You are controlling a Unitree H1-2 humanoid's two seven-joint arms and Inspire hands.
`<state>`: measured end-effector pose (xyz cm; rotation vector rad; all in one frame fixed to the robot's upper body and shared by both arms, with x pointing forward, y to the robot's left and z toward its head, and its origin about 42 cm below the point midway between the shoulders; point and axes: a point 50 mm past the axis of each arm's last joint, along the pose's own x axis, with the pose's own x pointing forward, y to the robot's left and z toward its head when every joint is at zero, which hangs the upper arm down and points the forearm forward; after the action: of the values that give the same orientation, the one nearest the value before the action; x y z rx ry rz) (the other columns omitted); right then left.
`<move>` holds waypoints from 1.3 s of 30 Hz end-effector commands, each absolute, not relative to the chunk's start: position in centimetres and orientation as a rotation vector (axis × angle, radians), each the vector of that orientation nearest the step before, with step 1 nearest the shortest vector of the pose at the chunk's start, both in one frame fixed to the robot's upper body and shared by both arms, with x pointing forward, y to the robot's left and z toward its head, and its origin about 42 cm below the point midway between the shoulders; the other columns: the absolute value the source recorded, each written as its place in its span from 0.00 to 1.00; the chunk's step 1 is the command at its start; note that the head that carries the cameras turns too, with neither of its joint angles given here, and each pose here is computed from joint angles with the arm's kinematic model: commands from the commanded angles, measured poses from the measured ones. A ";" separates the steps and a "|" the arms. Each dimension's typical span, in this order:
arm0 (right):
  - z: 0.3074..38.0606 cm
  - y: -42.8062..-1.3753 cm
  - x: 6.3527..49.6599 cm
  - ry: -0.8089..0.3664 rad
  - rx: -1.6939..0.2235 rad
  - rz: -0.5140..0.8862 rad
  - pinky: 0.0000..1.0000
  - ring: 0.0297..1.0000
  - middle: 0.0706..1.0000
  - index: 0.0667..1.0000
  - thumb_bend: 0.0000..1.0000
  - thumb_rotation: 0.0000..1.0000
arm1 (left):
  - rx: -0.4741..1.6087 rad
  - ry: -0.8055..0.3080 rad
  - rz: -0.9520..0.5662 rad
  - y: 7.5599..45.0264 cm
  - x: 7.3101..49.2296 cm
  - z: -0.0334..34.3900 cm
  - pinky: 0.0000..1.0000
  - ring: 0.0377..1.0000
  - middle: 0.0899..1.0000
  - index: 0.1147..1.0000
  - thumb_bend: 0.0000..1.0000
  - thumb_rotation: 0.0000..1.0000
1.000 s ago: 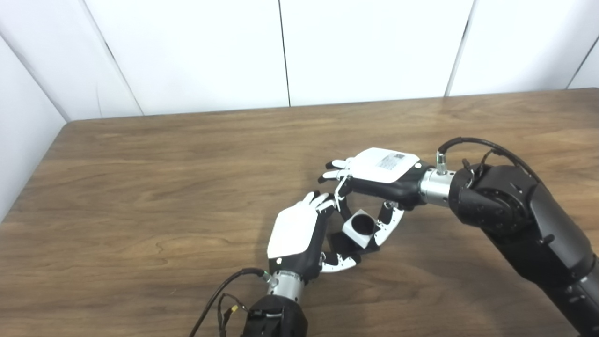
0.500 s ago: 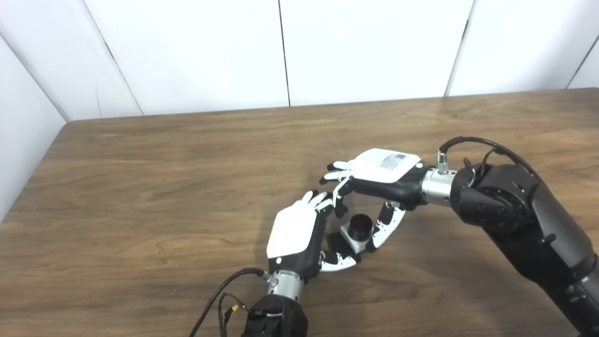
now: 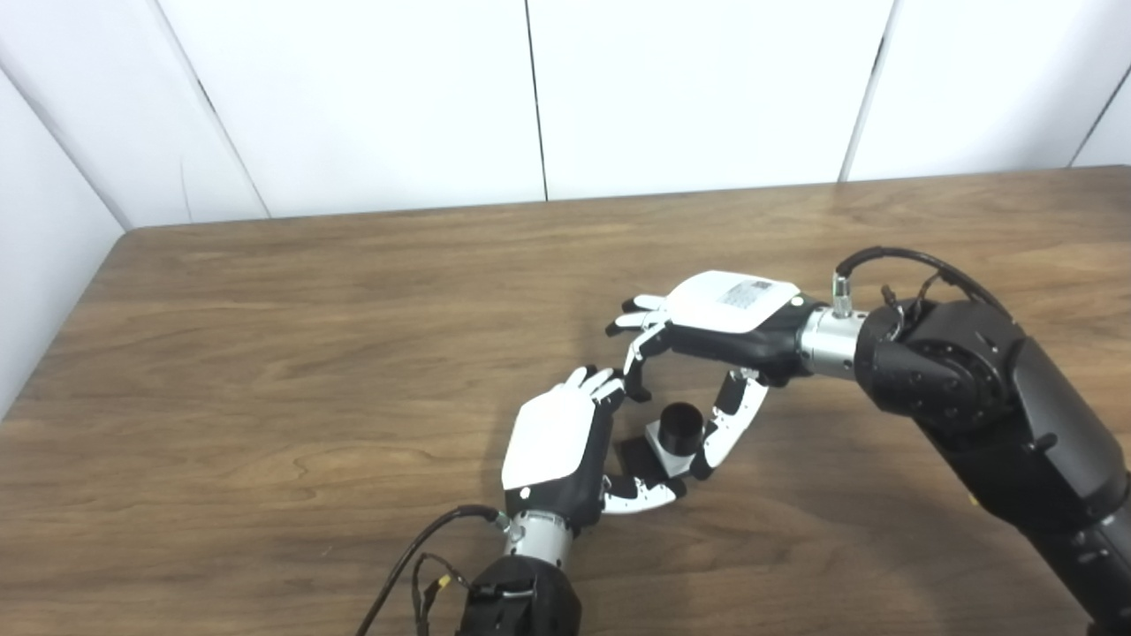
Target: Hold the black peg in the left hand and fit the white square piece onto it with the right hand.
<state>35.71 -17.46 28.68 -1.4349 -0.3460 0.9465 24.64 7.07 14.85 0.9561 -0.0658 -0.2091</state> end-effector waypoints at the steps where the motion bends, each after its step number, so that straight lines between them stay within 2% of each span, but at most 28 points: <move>1: 31.5 -17.2 35.9 -0.435 -1.439 0.880 0.93 1.00 0.94 0.67 1.00 0.36 | 0.906 -0.101 -0.198 5.8 24.3 16.2 0.95 0.97 0.89 0.71 0.89 0.26; 14: 32.3 -18.0 35.8 -0.439 -1.426 0.829 0.91 1.00 0.94 0.66 0.99 0.36 | 0.910 -0.104 -0.149 8.1 24.7 16.1 0.93 0.96 0.89 0.74 0.87 0.25; 24: 32.8 -19.5 36.0 -0.380 -1.389 0.784 0.90 1.00 0.95 0.68 0.97 0.36 | 0.900 -0.109 -0.117 9.8 24.9 16.3 0.94 0.97 0.90 0.78 0.88 0.30; 33: 32.9 -20.9 35.9 -0.332 -1.369 0.734 0.91 1.00 0.96 0.72 0.98 0.36 | 0.850 -0.100 -0.118 11.4 24.5 17.0 0.93 0.96 0.90 0.84 0.92 0.29; 39: 32.3 -22.5 35.7 -0.286 -1.277 0.684 0.83 1.00 0.96 0.81 0.99 0.39 | 0.742 -0.061 -0.105 12.8 24.4 18.0 0.88 0.96 0.92 0.90 0.92 0.39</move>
<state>35.70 -21.78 30.17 -1.3056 -0.2242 0.7667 24.14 12.45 16.44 0.7867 -0.0174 -0.1345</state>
